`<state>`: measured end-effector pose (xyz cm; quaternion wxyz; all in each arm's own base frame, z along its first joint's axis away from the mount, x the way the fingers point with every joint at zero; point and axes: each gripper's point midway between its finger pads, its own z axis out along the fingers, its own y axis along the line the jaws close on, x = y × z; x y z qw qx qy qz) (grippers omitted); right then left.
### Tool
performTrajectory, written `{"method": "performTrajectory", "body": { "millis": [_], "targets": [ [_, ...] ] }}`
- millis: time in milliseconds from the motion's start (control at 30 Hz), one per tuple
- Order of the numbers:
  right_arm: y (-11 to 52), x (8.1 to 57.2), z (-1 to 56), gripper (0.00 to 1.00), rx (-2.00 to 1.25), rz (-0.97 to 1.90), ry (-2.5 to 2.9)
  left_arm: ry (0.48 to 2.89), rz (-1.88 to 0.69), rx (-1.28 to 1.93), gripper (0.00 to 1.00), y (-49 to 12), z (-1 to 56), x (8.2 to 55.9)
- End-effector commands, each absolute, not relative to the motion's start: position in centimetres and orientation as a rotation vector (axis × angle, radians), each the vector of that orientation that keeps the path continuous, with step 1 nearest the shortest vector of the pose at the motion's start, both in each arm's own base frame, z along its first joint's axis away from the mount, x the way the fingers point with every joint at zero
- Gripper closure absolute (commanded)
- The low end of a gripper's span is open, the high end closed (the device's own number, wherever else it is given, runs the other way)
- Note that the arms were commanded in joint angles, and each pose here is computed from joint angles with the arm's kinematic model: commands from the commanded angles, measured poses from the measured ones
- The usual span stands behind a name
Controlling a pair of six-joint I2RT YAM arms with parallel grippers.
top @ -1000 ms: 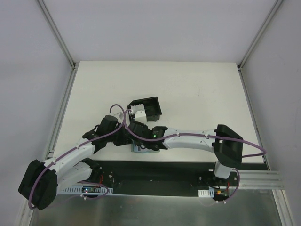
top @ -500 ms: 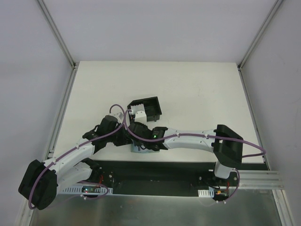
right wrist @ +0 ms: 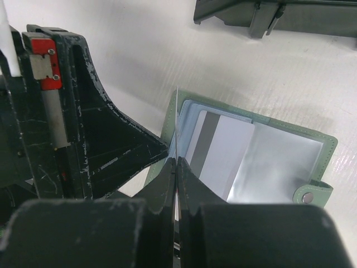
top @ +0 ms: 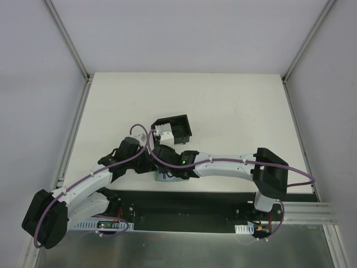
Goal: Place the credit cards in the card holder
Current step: Turn over the card slot in the card holder.
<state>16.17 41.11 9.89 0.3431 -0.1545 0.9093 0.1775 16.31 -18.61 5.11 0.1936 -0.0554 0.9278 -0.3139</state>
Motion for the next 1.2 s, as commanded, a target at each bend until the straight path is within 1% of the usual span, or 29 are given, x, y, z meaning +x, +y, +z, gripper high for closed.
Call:
{"method": "performTrajectory", "body": {
  "millis": [0, 100, 233, 467, 700, 1167],
  "targets": [
    [41.5, 15.9, 11.6, 1.0, -0.379, 0.525, 2.337, 2.578, -0.917, -0.162, 1.0, -18.9, 5.6, 16.4],
    [41.7, 16.0, 12.1, 1.0, -0.381, 0.533, 2.324, 2.576, -0.918, -0.162, 1.0, -18.9, 5.7, 16.5],
    [41.6, 15.8, 11.2, 1.0, -0.389, 0.515, 2.347, 2.576, -0.916, -0.156, 1.0, -18.9, 5.7, 16.5],
    [40.0, 16.8, 12.7, 1.0, -0.351, 0.447, 2.298, 2.574, -0.911, -0.158, 1.0, -18.8, 5.6, 16.5],
    [40.6, 16.6, 13.2, 1.0, -0.351, 0.499, 2.293, 2.575, -0.913, -0.159, 1.0, -18.8, 5.6, 16.5],
    [41.0, 16.2, 10.5, 1.0, -0.369, 0.507, 2.371, 2.566, -0.926, -0.148, 1.0, -19.0, 5.9, 16.5]
  ]
}}
